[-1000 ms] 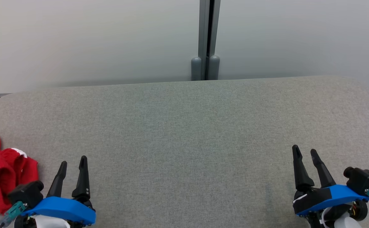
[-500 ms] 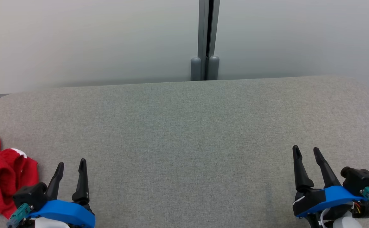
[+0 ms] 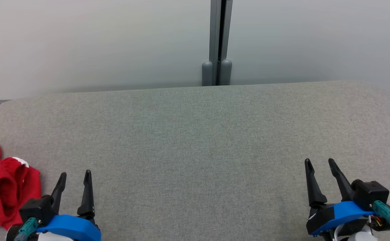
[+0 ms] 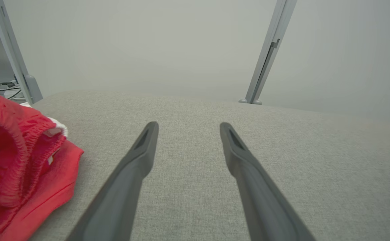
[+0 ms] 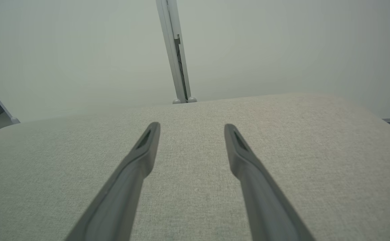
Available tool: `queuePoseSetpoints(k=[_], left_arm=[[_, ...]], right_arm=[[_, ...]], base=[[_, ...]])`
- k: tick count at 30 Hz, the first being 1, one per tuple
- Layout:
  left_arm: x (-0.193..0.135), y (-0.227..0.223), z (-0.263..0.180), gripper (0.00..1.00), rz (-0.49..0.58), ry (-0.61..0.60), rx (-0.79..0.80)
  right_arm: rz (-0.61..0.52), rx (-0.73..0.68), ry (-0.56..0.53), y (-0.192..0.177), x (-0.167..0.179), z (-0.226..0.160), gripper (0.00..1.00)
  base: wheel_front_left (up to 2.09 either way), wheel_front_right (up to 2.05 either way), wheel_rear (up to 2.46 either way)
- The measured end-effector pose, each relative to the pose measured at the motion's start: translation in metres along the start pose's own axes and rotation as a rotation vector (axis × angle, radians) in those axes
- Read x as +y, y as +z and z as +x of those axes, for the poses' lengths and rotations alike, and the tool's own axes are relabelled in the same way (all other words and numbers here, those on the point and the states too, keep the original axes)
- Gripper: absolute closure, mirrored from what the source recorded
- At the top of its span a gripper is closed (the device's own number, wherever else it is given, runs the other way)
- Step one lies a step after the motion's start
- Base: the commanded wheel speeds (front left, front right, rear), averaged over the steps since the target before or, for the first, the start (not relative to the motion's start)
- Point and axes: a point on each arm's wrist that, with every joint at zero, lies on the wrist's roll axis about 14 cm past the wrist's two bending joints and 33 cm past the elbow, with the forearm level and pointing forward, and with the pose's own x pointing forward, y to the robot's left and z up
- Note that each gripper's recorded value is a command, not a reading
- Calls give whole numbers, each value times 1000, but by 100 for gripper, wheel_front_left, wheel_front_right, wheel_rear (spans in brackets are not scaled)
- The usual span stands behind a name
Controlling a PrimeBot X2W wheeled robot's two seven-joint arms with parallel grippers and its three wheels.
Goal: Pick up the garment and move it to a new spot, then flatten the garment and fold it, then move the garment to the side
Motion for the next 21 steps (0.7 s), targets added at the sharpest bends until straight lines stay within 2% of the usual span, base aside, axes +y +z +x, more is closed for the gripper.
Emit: queuePoseSetpoints(k=[21], left_arm=[[4,-6,-4,0,121,-6,5]], right_arm=[[-140,-8,36,-2,5,4,0]], base=[[0,0,0]])
